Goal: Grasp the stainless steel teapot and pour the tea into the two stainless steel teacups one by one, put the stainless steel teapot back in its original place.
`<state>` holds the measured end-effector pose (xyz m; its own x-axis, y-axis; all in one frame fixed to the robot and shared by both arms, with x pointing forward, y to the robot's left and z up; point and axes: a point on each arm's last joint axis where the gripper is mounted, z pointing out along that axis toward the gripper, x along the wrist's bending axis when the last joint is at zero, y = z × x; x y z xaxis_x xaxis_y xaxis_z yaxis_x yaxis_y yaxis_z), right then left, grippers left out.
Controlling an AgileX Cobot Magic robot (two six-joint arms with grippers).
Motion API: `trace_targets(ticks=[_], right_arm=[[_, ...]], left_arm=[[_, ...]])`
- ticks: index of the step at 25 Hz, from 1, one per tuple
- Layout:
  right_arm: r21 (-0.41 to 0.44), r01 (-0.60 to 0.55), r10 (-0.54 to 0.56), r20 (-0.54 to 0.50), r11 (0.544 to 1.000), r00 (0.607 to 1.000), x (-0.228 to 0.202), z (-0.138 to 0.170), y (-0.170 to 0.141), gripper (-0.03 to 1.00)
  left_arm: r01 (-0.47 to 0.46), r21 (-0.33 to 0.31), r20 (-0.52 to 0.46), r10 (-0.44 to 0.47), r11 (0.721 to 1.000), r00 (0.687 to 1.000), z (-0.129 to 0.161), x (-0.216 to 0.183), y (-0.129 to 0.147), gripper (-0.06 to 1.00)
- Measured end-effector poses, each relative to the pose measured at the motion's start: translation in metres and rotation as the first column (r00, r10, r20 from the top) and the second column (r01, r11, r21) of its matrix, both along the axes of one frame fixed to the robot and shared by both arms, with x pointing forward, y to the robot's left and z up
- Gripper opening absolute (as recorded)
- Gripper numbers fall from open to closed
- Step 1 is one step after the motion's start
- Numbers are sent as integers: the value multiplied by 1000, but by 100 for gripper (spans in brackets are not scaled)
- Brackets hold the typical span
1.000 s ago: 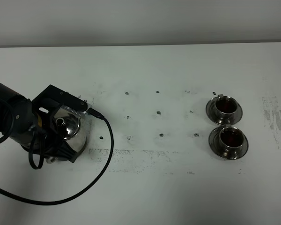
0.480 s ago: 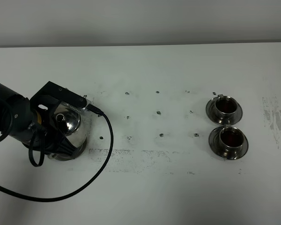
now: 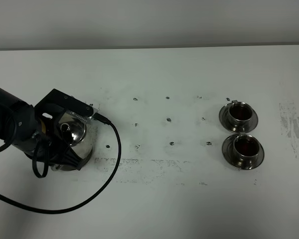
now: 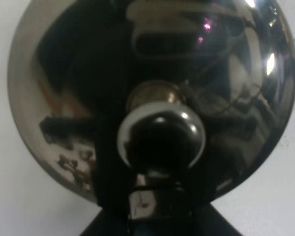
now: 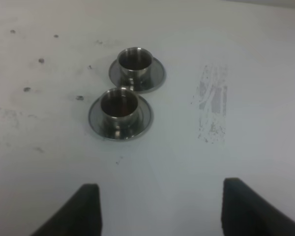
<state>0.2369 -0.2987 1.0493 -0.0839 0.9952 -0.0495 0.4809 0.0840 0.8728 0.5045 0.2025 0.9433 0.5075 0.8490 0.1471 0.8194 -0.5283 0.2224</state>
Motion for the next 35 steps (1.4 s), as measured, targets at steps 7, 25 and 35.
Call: trace_targets(ticks=[7,25,35], right_arm=[[0,0,0,0,1000,1000,0,0,0,51],[0,0,0,0,1000,1000,0,0,0,51],[0,0,0,0,1000,1000,0,0,0,51]], left_arm=[[0,1,-1,0,1000,1000,0,0,0,19],[2,11,-21,-2,1000,1000,-6,0,0,19],[-15,7,-20,15,1000,1000,-6,0,0,19]])
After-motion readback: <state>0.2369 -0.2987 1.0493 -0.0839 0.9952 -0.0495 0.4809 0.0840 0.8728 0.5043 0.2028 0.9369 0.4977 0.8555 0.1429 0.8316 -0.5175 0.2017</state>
